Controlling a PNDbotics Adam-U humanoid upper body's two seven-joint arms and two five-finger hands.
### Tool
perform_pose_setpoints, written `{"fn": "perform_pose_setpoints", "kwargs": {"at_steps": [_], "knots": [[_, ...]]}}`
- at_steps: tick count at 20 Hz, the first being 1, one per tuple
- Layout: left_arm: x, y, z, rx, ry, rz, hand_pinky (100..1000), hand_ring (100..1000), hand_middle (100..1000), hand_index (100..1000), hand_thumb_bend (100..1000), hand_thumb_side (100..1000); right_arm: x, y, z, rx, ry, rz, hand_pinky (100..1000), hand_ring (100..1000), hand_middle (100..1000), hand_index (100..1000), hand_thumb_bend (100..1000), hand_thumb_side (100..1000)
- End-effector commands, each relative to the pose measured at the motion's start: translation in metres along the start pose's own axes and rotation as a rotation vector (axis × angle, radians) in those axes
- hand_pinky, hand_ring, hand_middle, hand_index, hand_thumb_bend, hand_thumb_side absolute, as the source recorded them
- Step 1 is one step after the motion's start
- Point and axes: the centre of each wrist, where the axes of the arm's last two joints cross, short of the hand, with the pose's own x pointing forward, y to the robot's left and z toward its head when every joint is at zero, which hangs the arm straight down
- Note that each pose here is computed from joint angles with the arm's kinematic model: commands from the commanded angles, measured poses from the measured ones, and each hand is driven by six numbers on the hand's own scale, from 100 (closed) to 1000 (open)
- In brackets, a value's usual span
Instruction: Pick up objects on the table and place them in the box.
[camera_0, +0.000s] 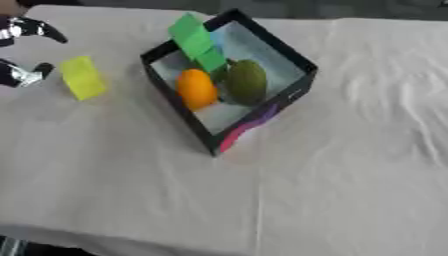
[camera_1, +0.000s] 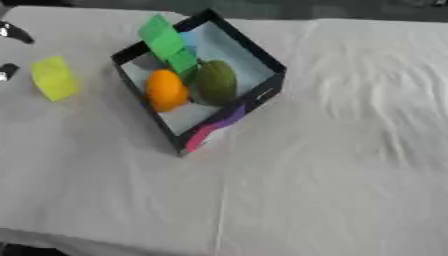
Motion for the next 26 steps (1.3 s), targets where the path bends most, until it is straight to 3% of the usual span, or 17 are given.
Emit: {"fn": "perform_pose_setpoints", "kwargs": {"at_steps": [1,3,4,5,6,7,8,9,10,13,17,26], "knots": [[0.002,0.014,-0.003,-0.219,-0.164,-0.154,1000,931,851,914,117,306,0.016,-0.006,-0.004,0.006,-0.02,0.045,1000,685,664,884,100,675],[0.002,0.015,-0.006,-0.214,-0.145,-0.161,1000,951,862,912,194,347,0.015,-0.006,-0.003,0.008,-0.016,0.047,1000,685,664,884,100,676],[0.001,0.016,-0.007,-0.207,-0.129,-0.168,1000,971,877,919,195,544,0.015,-0.006,-0.003,0.007,-0.015,0.048,1000,685,664,884,100,677],[0.0,0.017,-0.007,-0.198,-0.11,-0.178,1000,980,884,922,210,644,0.015,-0.007,-0.003,0.006,-0.015,0.048,1000,685,664,884,100,678],[-0.001,0.017,-0.006,-0.19,-0.091,-0.191,1000,986,888,923,225,676,0.015,-0.006,-0.004,0.007,-0.015,0.048,1000,685,664,884,100,679],[-0.002,0.017,-0.006,-0.183,-0.075,-0.204,1000,990,891,924,244,659,0.015,-0.006,-0.004,0.007,-0.014,0.048,1000,685,664,884,100,680],[-0.004,0.016,-0.006,-0.179,-0.06,-0.218,1000,997,898,925,328,467,0.015,-0.006,-0.004,0.007,-0.013,0.048,1000,684,663,883,100,681],[-0.005,0.015,-0.006,-0.178,-0.045,-0.23,1000,998,900,926,343,425,0.015,-0.006,-0.004,0.007,-0.013,0.048,1000,684,663,883,100,682],[-0.007,0.013,-0.006,-0.18,-0.036,-0.237,1000,995,902,929,412,279,0.015,-0.007,-0.004,0.006,-0.012,0.048,1000,683,662,883,100,685],[-0.011,0.005,-0.009,-0.186,-0.026,-0.234,1000,985,898,933,429,290,0.014,-0.007,-0.003,0.004,-0.007,0.049,1000,683,662,883,100,687],[-0.013,-0.004,-0.014,-0.196,-0.031,-0.188,1000,973,893,946,345,257,0.013,-0.007,-0.003,0.0,-0.004,0.052,1000,683,662,883,100,688],[-0.012,-0.004,-0.018,-0.185,-0.004,-0.129,1000,972,893,959,257,231,0.012,-0.008,-0.002,-0.006,0.0,0.056,1000,683,662,882,100,690]]}}
